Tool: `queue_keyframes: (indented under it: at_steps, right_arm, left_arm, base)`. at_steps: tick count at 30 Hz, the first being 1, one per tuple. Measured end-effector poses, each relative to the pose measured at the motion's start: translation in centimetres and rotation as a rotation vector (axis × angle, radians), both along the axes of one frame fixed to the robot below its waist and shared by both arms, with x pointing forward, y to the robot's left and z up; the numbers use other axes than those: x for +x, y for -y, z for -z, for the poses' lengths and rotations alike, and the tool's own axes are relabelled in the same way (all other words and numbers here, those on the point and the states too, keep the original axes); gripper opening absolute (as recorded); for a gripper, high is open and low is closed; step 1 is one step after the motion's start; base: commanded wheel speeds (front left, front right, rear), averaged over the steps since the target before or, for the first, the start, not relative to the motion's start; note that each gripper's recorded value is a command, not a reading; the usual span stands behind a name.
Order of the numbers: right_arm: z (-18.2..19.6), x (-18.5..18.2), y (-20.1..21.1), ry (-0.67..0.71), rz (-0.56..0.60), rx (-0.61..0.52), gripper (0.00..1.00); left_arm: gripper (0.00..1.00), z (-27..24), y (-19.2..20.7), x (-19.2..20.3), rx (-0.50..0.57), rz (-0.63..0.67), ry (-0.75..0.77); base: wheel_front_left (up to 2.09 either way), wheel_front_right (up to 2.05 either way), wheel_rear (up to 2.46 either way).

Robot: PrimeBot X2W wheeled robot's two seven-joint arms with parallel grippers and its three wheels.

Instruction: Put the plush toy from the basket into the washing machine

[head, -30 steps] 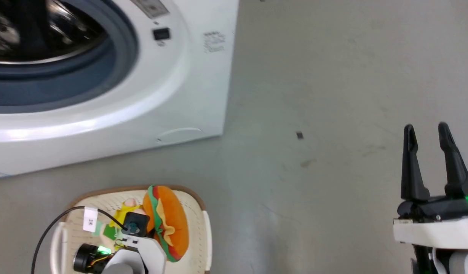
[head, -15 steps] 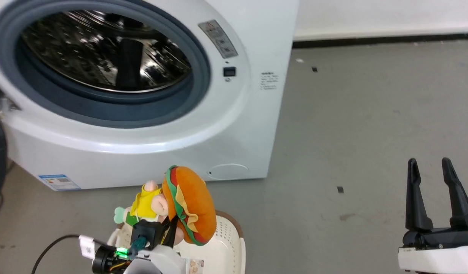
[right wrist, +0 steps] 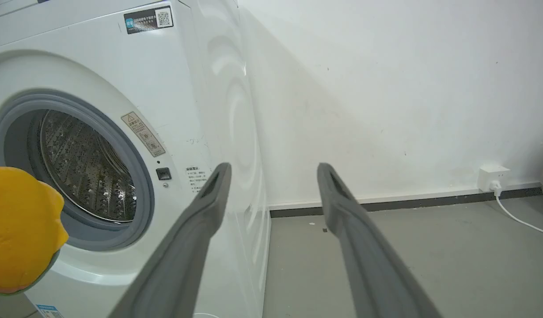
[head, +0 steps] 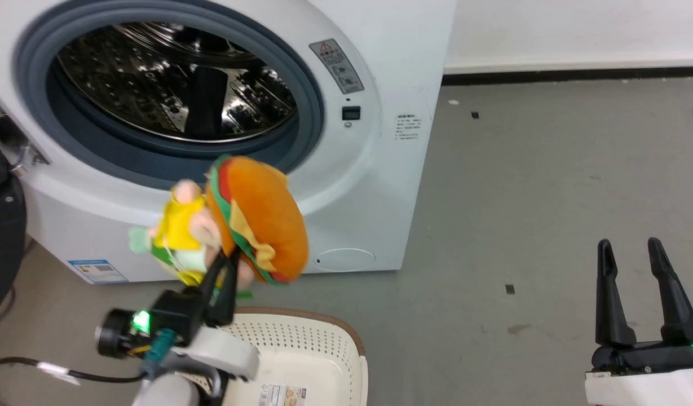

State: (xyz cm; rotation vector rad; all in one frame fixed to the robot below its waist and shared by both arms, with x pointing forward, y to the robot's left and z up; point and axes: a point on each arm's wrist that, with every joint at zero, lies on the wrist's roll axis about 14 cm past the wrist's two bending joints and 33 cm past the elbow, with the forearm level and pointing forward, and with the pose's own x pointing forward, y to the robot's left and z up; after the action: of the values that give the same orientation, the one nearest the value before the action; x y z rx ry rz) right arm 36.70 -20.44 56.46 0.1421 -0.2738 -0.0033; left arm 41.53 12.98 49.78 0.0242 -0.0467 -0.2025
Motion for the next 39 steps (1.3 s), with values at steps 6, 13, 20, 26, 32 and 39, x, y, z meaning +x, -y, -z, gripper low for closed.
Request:
queue_keyframes:
  at_steps: [6,13,20,26,32,39]
  right_arm:
    - [1.1,0.2,0.6,-0.036,0.02,-0.003,1.0]
    - [1.7,1.9,1.6,-0.05,0.051,-0.015,1.0]
    - [4.0,3.9,2.9,-0.104,0.087,-0.022,1.0]
    - [6.5,5.1,4.7,-0.165,0.135,0.002,1.0]
    - [9.0,5.6,5.7,-0.231,0.165,-0.007,1.0]
    - [11.2,6.2,6.3,-0.287,0.179,-0.018,1.0]
  left_arm:
    - [0.0,-2.1,-1.2,2.7,0.024,-0.019,0.078]
    - [0.0,-3.3,-2.6,8.1,0.065,-0.042,0.118]
    - [0.0,-1.8,-3.8,14.7,0.083,-0.066,0.096]
    - [0.0,0.8,-4.2,20.1,0.115,-0.071,0.054]
    - [0.0,2.0,-4.2,25.0,0.152,-0.074,0.054]
    - [0.0,3.7,-3.5,30.1,0.209,-0.041,-0.016]
  base:
    - [0.0,0.0,0.0]
    - [0.0,0.0,0.0]
    - [0.0,0.0,0.0]
    - [0.0,0.0,0.0]
    - [0.0,0.0,0.0]
    - [0.0,0.0,0.0]
